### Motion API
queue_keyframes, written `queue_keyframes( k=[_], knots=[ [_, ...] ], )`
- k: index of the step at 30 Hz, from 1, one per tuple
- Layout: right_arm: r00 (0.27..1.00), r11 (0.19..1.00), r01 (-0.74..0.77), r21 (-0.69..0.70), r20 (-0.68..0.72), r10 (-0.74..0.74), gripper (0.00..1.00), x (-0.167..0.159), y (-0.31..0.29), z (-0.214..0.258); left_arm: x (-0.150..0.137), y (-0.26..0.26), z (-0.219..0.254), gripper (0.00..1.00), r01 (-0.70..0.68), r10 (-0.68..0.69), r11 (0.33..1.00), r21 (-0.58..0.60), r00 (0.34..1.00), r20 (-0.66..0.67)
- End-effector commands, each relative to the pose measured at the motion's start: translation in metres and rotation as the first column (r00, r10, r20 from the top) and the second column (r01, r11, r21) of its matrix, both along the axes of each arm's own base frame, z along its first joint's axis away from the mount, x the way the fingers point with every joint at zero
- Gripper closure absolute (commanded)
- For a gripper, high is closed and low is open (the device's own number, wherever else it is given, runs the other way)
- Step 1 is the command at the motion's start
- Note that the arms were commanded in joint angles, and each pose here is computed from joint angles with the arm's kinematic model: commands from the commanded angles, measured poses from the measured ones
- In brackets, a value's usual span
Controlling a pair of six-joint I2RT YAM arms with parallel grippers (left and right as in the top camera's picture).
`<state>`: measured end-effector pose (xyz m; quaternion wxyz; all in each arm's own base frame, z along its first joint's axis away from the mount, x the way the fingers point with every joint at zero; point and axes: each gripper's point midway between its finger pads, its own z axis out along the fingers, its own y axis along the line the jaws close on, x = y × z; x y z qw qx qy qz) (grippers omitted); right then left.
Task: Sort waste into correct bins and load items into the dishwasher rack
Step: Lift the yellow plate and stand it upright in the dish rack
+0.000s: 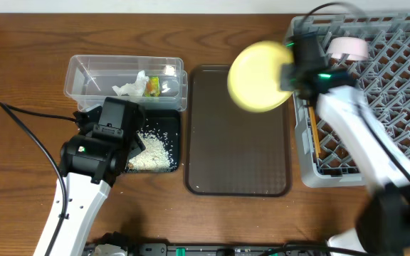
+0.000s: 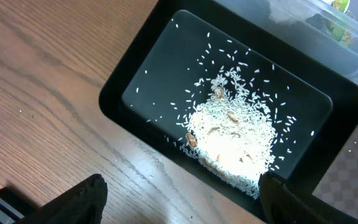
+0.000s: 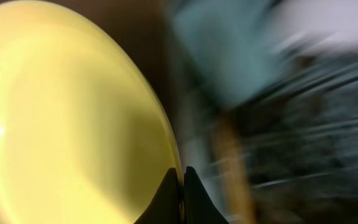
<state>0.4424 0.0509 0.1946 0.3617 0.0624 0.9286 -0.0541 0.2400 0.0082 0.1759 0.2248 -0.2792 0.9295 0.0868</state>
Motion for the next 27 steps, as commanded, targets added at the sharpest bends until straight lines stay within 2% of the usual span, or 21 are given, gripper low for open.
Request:
queue_keyframes(
  k=[1, 5, 9, 15, 18, 23, 27],
  knots=[
    [0.988, 0.963, 0.112, -0.246, 0.130, -0.082, 0.99, -0.015, -0.065, 0.066, 0.001, 0.002, 0.001, 0.19, -0.018, 0.018, 1.000, 0.001, 1.000, 0.004],
    [0.978, 0.895, 0.164, -0.415, 0.190, -0.091, 0.99, -0.035, -0.109, 0.114, 0.001, 0.002, 0.001, 0.19, -0.018, 0.018, 1.000, 0.001, 1.000, 0.005],
    [0.979, 0.814, 0.195, -0.547, 0.152, -0.133, 0.99, -0.052, -0.141, 0.127, 0.001, 0.002, 0.002, 0.19, -0.018, 0.018, 1.000, 0.000, 1.000, 0.008],
    [0.976, 0.760, 0.199, -0.619, 0.052, -0.213, 0.99, -0.067, -0.161, 0.109, 0.001, 0.002, 0.002, 0.19, -0.018, 0.018, 1.000, 0.000, 1.000, 0.008],
    [0.972, 0.764, 0.190, -0.617, 0.009, -0.235, 0.99, -0.065, -0.161, 0.092, 0.001, 0.002, 0.002, 0.19, -0.018, 0.018, 1.000, 0.001, 1.000, 0.007],
    [0.941, 0.725, 0.235, -0.648, -0.034, -0.336, 0.99, -0.066, -0.171, 0.067, 0.001, 0.002, 0.002, 0.19, -0.018, 0.018, 1.000, 0.001, 1.000, 0.007],
    [0.932, 0.732, 0.243, -0.637, -0.056, -0.358, 0.99, -0.058, -0.171, 0.047, 0.001, 0.002, 0.002, 0.19, -0.018, 0.018, 1.000, 0.001, 1.000, 0.007]
  ],
)
